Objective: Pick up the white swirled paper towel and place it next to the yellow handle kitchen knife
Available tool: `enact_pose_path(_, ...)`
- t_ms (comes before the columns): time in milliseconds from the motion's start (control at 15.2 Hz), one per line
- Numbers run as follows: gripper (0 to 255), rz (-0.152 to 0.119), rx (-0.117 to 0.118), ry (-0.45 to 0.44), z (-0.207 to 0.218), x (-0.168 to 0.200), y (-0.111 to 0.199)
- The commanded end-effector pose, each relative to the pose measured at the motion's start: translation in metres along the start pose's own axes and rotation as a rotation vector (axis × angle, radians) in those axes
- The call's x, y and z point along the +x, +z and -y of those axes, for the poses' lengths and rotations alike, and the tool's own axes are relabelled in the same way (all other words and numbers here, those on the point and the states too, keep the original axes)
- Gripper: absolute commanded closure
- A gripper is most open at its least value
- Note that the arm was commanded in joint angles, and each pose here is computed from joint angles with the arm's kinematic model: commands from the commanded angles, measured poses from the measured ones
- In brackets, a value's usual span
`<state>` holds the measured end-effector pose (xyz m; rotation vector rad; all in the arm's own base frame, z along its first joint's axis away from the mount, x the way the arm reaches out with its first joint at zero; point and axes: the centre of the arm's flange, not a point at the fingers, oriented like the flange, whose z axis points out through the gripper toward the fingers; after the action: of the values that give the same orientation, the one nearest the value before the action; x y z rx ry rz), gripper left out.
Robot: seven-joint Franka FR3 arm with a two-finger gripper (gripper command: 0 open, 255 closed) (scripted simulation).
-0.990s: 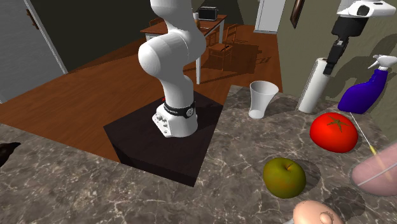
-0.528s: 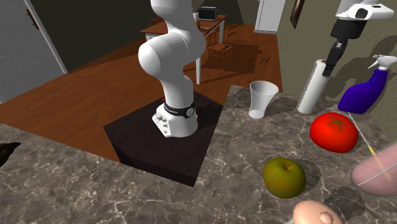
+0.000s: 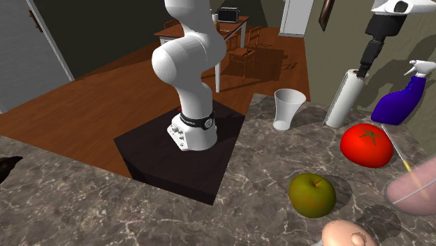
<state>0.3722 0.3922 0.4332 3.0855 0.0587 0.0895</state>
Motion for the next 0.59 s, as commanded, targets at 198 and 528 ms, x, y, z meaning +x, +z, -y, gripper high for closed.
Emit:
enact_pose_path(198, 0, 0.001, 0.0, 0.0, 0.001, 0.0, -0.033)
enact_pose_path(528, 0, 0.001, 0.0, 0.0, 0.001, 0.0, -0.033)
